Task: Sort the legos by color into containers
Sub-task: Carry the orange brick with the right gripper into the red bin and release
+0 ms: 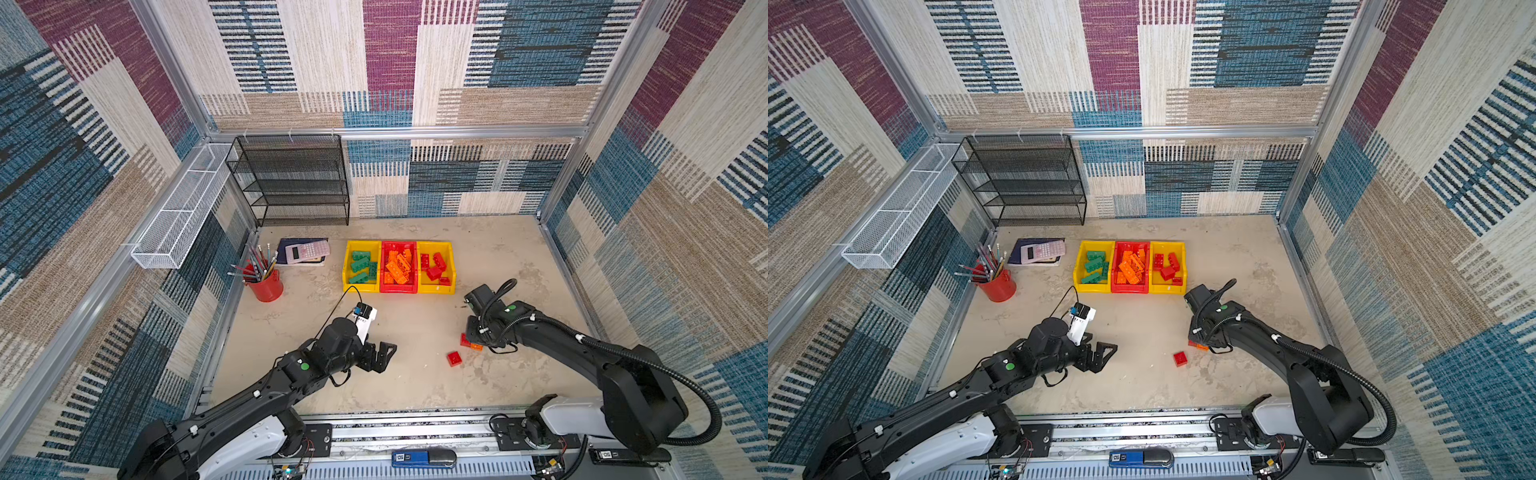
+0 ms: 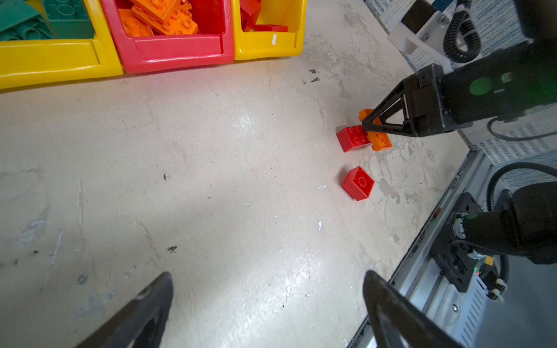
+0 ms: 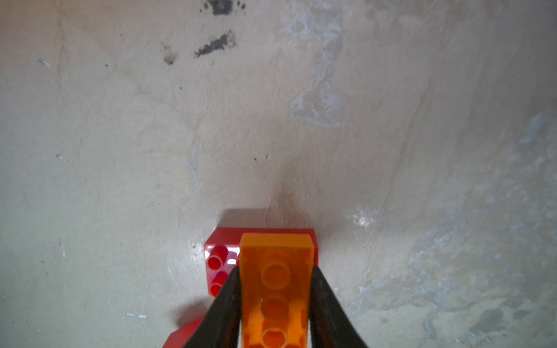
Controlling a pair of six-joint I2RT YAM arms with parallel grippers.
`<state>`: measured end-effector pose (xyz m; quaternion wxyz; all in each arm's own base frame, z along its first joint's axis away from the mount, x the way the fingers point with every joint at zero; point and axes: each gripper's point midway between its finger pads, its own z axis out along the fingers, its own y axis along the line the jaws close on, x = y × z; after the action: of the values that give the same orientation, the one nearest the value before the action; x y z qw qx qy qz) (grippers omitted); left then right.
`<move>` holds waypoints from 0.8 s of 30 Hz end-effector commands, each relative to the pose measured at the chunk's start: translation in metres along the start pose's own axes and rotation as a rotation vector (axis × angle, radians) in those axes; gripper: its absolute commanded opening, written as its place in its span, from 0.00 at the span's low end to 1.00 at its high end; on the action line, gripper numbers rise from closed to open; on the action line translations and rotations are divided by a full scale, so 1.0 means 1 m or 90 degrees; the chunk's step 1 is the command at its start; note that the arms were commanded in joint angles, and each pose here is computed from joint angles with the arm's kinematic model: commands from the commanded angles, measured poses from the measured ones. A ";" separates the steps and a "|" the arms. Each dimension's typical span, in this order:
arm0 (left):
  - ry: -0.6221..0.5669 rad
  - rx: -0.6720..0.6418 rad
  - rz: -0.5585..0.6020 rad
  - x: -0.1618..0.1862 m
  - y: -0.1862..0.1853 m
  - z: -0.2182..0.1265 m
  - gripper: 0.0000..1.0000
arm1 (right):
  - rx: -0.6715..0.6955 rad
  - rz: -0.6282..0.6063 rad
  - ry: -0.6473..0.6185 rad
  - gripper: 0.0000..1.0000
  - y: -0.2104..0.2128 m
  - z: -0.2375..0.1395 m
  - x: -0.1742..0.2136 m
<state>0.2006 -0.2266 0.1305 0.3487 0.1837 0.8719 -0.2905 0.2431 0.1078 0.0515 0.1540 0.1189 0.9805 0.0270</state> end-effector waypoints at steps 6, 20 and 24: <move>-0.014 -0.008 0.009 -0.006 0.001 -0.004 0.99 | -0.037 -0.015 -0.066 0.36 0.030 -0.027 -0.045; -0.011 -0.040 0.001 -0.007 0.008 -0.009 0.99 | -0.070 -0.130 -0.160 0.37 0.135 -0.022 -0.174; -0.013 -0.060 -0.002 -0.010 0.012 -0.014 0.98 | -0.069 -0.154 -0.158 0.35 0.155 -0.003 -0.200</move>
<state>0.2038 -0.2160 0.1385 0.3599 0.1715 0.8770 -0.2680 0.4431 0.2048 0.1228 0.2731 0.0183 0.9602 0.0550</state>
